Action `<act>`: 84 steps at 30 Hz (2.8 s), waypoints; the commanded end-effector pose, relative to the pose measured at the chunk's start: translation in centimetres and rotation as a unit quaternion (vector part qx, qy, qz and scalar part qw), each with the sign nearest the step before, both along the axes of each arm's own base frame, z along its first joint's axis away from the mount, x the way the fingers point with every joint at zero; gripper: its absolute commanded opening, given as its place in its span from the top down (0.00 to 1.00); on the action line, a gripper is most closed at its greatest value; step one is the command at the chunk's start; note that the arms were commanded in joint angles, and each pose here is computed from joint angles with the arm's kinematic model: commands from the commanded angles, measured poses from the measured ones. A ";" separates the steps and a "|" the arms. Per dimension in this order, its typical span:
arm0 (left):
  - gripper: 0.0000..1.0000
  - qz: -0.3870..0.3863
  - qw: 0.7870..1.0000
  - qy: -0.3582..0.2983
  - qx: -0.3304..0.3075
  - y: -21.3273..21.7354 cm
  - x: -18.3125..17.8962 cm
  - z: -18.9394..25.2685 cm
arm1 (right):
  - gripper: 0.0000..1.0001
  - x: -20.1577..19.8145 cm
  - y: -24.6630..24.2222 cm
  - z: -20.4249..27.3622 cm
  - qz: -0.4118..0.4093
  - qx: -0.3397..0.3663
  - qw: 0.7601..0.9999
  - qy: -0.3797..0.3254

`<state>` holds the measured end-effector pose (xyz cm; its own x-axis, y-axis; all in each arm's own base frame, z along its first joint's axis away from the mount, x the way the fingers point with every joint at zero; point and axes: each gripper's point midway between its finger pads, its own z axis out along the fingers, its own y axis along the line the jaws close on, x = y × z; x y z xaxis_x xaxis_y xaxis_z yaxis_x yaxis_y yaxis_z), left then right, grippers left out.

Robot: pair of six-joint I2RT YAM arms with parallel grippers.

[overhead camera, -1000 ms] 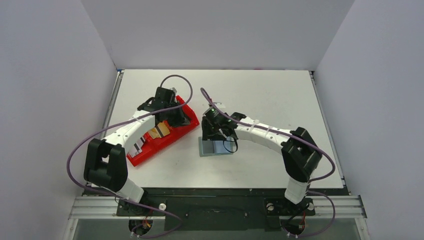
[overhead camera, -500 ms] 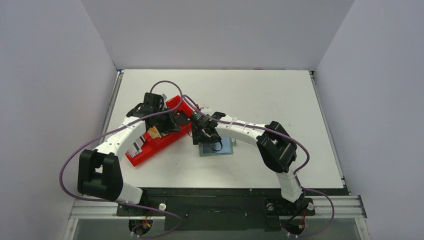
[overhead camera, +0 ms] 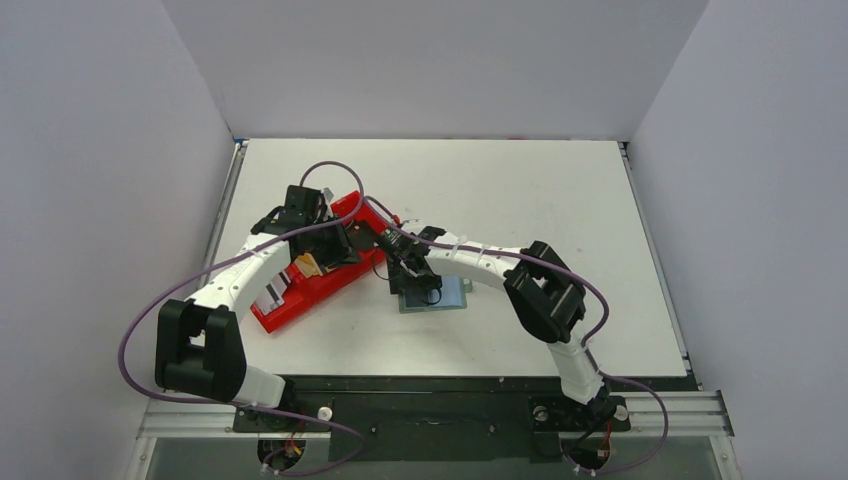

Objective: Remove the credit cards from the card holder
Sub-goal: Remove the credit card from the card holder.

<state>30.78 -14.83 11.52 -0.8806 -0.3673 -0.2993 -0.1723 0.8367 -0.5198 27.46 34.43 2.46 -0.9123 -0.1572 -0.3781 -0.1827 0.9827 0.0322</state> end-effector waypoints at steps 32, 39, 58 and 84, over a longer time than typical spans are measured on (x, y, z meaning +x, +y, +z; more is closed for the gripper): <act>0.84 -0.045 0.999 0.004 -0.010 -3.2 -0.9 -0.7 | 0.70 0.4 1.3 2.1 -0.002 0.128 0.992 0.010; 0.84 -0.074 0.997 0.020 -0.011 -6.2 -2.0 -2.0 | 0.68 0.3 1.1 2.4 -0.013 0.184 0.982 0.030; 0.85 -0.098 0.994 0.047 -0.021 -10.9 -1.7 -4.2 | 0.64 0.5 -0.2 3.7 -0.042 0.271 0.961 0.032; 0.87 -0.097 0.995 0.036 -0.015 -11.9 -1.3 -3.3 | 0.71 0.7 -1.8 5.3 -0.076 0.344 0.936 0.023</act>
